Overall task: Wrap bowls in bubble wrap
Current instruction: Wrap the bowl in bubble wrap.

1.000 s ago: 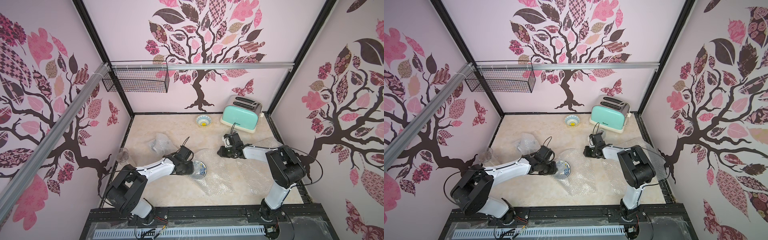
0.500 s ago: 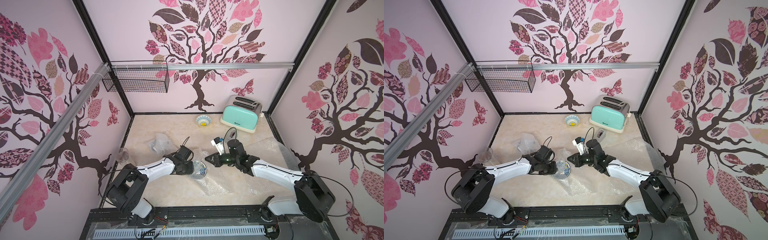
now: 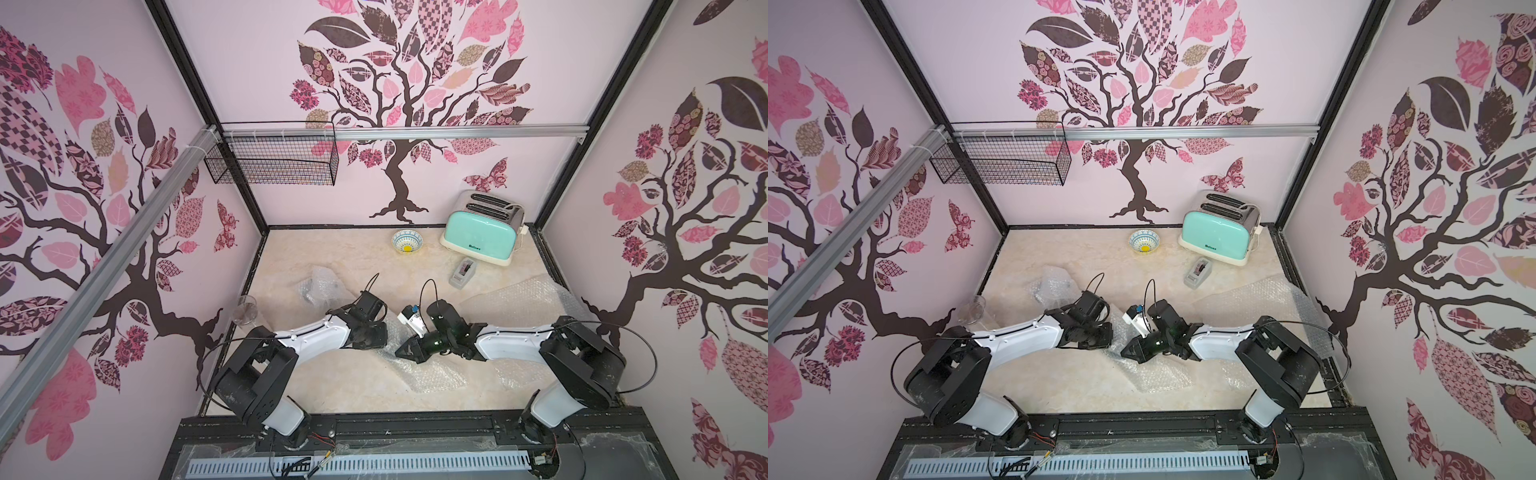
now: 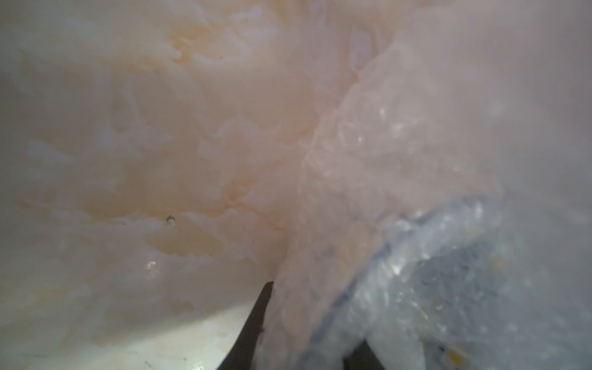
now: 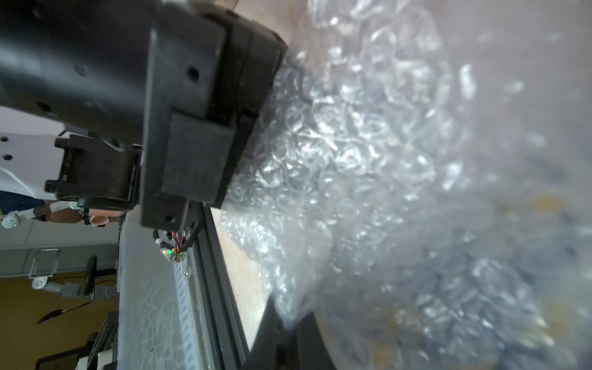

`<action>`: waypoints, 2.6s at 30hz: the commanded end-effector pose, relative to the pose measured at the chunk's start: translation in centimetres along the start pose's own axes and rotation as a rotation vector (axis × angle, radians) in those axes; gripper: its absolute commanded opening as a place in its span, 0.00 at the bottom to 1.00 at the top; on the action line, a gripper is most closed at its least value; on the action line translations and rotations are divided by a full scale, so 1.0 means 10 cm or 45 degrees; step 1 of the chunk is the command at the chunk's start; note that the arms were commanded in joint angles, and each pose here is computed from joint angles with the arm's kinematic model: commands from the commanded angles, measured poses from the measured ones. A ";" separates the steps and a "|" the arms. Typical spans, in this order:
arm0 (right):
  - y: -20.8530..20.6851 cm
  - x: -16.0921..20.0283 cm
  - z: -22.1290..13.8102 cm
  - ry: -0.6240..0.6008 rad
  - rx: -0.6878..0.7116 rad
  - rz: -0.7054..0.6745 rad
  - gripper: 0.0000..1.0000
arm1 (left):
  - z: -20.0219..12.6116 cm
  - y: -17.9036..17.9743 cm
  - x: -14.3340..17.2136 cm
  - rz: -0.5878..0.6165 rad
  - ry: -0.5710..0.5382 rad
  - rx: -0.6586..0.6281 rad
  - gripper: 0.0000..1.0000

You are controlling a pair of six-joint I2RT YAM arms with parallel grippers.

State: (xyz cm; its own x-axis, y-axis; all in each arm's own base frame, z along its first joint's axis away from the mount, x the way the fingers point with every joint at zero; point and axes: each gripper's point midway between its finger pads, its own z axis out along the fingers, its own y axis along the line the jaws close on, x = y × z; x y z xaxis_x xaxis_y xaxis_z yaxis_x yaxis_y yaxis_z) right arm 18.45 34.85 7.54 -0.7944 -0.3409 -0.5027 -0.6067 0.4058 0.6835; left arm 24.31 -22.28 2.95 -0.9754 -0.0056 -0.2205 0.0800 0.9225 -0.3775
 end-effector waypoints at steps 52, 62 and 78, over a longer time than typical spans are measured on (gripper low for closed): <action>-0.75 -0.60 -0.18 -0.115 0.265 0.141 0.65 | 0.12 0.07 0.09 0.019 0.059 -0.023 0.24; -0.78 -0.23 0.10 0.039 0.358 0.102 0.62 | 0.13 0.04 0.07 0.017 0.058 -0.010 0.24; -1.00 -0.06 0.18 0.126 0.497 0.097 0.62 | -0.23 -0.04 -0.03 -0.043 -0.046 0.048 0.61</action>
State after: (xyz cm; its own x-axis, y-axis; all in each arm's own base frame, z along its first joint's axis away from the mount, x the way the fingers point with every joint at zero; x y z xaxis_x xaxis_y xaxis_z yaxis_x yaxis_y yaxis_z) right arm 26.66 33.64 3.36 -0.8166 -0.3087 -0.4877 -0.5506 0.6700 0.4979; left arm 24.02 -21.89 3.54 -0.9768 -0.0282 -0.2124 0.0581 0.9194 -0.3890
